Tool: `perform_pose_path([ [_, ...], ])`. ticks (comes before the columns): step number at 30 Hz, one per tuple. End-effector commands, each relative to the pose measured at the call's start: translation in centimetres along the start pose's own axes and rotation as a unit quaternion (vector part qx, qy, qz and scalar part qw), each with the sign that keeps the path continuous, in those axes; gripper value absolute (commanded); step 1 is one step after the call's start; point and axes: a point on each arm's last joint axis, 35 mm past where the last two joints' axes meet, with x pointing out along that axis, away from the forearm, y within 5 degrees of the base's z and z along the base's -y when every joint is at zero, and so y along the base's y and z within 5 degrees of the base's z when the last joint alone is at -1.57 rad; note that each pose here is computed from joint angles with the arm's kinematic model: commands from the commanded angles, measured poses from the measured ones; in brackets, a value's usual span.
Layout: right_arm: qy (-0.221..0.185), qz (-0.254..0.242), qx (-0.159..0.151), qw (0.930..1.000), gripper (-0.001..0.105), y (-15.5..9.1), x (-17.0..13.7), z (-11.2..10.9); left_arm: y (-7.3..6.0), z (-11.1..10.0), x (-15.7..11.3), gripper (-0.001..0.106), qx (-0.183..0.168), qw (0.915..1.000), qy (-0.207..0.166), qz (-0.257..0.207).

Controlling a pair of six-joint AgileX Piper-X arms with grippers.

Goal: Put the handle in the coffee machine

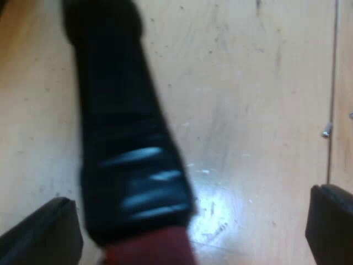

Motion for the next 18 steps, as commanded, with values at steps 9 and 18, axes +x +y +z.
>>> perform_pose_path([
  [9, -0.005, 0.013, 0.002, 0.9999, 0.000, 0.05, -1.51, -0.42, 0.22, -0.21, 0.46, 0.084, 0.013, 0.9997, -0.009, 0.016],
  [18, -0.005, 0.013, 0.002, 0.9999, 0.000, 0.05, -1.51, -0.42, 0.54, -0.13, 0.35, 0.081, 0.015, 0.9991, -0.013, 0.038],
])
